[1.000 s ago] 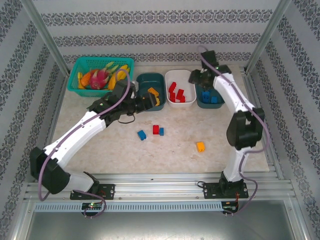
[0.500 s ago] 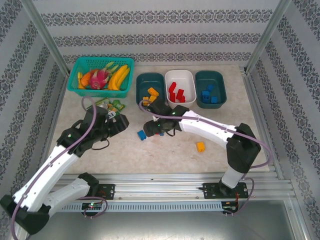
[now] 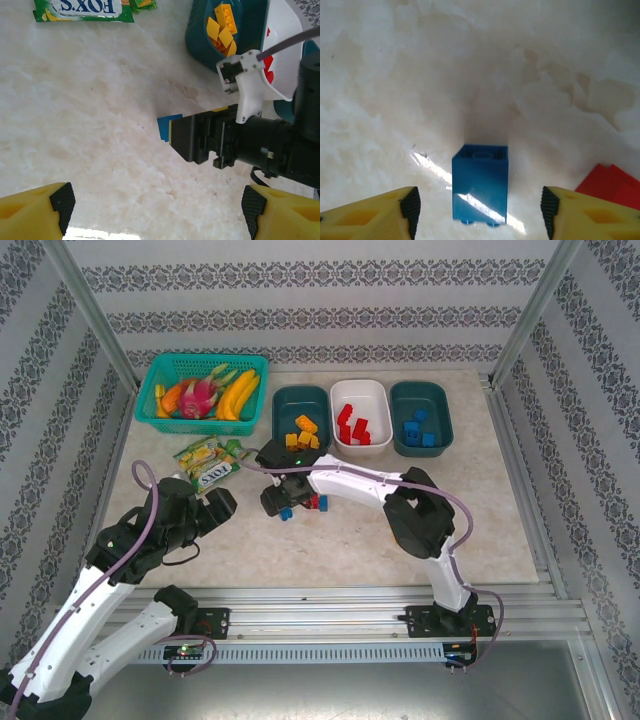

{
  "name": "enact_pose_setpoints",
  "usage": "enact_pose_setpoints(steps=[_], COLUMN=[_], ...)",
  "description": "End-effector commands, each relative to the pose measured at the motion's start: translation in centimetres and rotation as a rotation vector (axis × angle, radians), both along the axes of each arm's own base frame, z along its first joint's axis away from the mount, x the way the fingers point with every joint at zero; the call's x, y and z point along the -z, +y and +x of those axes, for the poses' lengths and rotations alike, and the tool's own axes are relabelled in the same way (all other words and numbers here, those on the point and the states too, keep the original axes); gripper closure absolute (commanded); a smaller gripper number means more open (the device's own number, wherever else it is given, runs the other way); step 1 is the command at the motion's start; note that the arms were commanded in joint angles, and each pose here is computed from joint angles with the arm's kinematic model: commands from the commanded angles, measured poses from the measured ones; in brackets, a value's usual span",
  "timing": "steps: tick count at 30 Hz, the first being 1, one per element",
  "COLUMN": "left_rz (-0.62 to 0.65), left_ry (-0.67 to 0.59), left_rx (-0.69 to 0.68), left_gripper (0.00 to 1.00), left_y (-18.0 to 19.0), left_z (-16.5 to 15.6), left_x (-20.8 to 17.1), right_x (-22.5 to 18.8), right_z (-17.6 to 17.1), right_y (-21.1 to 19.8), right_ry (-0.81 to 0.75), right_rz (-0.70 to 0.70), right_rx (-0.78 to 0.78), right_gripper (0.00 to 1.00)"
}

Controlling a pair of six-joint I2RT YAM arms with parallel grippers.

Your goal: Sort the legos into containers by color

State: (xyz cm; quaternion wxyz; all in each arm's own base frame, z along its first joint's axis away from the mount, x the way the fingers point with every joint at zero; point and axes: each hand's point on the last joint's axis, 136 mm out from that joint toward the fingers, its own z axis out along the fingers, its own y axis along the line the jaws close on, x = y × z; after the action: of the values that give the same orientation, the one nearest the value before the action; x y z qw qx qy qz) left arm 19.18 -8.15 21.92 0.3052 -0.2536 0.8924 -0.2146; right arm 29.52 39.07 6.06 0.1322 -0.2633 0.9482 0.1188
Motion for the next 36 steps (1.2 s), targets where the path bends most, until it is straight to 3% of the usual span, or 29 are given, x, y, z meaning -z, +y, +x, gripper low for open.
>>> enact_pose_setpoints(steps=[1,7,11,14,19,22,27,36], left_rz=[0.012,0.004,-0.007,-0.031,-0.125,-0.168,-0.186,-0.244], left_ry=[0.017,0.008,0.003,-0.012,-0.058,-0.102,-0.130,-0.158], left_rx=[-0.039,-0.049,-0.039,-0.008,0.134,0.213,0.304,0.443], left_gripper=[0.11,0.11,0.11,0.11,0.12,0.12,0.12,0.12], left_y=[0.9,1.1,0.8,0.0,-3.9,-6.4,-10.1,-17.5], left_z=[-0.6,-0.6,-0.5,-0.1,2.0,4.0,8.0,13.6], left_x=[0.3,0.2,0.2,-0.1,-1.6,-3.3,-5.1,-5.9], right_x=[1.6,3.5,3.7,2.1,-3.1,-6.4,-10.6,-11.4], right_z=[-0.8,-0.8,-0.5,-0.1,1.6,3.6,8.5,17.7], right_y=[-0.4,-0.1,0.0,0.1,-1.5,-4.6,-13.3,-29.2], right_ry=[0.034,0.062,0.058,0.035,-0.031,-0.065,-0.121,-0.146], right_rz=[-0.065,-0.089,-0.095,-0.070,0.003,0.055,0.125,0.193], right_rx=[-0.027,-0.026,-0.021,-0.013,0.067,0.165,0.392,0.815], right_gripper=[0.38,0.45,0.59,0.71,0.73,0.73,0.73,0.73])
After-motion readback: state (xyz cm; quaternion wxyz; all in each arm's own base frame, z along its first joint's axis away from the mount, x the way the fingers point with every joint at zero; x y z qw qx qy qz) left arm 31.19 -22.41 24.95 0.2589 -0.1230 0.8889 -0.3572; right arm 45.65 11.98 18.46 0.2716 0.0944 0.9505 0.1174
